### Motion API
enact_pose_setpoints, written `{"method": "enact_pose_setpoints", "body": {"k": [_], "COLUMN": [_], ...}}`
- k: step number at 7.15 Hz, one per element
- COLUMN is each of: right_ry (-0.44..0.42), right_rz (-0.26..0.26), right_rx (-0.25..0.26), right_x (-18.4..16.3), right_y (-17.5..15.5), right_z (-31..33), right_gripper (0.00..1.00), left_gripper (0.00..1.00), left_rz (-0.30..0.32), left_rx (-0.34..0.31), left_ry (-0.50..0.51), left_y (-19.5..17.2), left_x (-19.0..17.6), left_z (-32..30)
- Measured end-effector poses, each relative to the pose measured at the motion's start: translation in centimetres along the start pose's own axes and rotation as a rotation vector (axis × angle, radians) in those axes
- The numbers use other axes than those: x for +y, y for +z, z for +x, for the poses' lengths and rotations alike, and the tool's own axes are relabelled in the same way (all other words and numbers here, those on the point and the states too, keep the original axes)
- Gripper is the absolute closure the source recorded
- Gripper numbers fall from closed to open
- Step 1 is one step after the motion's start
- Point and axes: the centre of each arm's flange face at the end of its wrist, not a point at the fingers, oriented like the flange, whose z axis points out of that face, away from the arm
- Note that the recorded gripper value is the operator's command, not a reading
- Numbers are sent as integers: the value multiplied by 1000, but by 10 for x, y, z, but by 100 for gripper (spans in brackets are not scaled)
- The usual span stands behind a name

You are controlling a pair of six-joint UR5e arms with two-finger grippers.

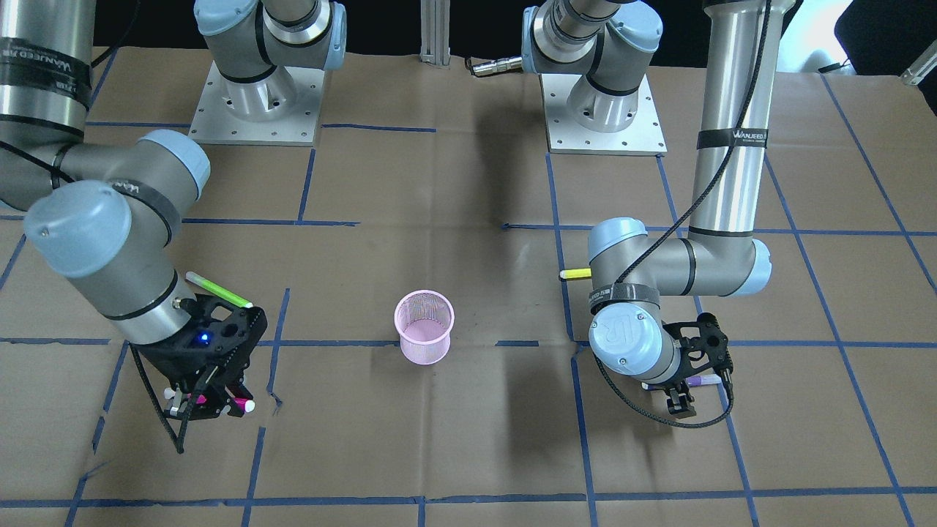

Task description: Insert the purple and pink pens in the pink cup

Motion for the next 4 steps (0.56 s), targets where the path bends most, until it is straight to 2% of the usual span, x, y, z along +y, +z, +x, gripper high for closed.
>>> {"method": "enact_pose_setpoints", "body": {"k": [1,2,4], "right_ry": [24,53,65], "right_rz": [97,177,349], "right_rx": [18,30,31], "right_x": [-19,-37,-70], "right_y": [-32,-56,-81], "right_z": [-14,-32,-55], "right_gripper": [93,93,93], "left_gripper": [22,36,46], "left_rz": [0,0,0], "left_rx": [-2,-1,-2], "left_ry": [3,3,4], "left_y": [1,1,2], "left_x": [1,1,3], "left_z": [0,0,0]}}
